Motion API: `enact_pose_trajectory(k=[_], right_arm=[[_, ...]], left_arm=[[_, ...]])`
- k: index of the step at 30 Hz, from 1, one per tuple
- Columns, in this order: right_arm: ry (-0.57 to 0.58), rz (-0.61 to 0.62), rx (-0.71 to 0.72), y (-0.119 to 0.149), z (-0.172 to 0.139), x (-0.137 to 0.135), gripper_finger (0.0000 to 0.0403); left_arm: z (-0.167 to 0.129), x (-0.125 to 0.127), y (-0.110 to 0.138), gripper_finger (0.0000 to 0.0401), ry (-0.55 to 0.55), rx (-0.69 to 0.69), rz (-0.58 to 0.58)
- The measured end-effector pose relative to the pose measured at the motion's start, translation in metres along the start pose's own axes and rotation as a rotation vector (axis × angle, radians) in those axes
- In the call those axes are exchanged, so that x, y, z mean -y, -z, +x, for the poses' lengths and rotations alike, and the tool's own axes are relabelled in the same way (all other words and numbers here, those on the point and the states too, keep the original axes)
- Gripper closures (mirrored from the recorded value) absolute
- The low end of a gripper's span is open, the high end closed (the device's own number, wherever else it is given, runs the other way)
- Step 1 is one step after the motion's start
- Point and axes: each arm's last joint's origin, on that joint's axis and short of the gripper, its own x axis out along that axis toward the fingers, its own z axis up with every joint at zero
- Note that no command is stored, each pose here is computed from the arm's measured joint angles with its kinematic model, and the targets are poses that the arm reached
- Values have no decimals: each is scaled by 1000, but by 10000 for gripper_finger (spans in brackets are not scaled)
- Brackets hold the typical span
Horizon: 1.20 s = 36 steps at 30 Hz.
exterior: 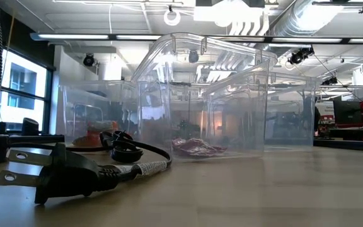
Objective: Sort candy
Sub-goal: Put the violet candy into the center transparent bin
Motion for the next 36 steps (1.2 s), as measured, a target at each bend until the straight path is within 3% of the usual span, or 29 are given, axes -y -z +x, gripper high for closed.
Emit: enact_pose_trajectory(k=[3,6,12,23,31,36], right_arm=[[0,10,0,0,0,0,210],[1,10,-2,0,0,0,210],[19,9,0,0,0,1,210],[18,-4,3,0,0,0,210],[-30,-83,123,-10,-3,-12,210],[-33,-82,141,-11,-3,-12,210]], left_arm=[[3,-3,-3,153,3,0,15],[1,-4,-5,195,-10,25,17],[-11,-12,-6,375,-71,93,7],[-67,-34,7,396,-79,223,-84],[-131,-77,8,399,-186,582,-185],[-156,-114,-9,400,-296,744,-197]])
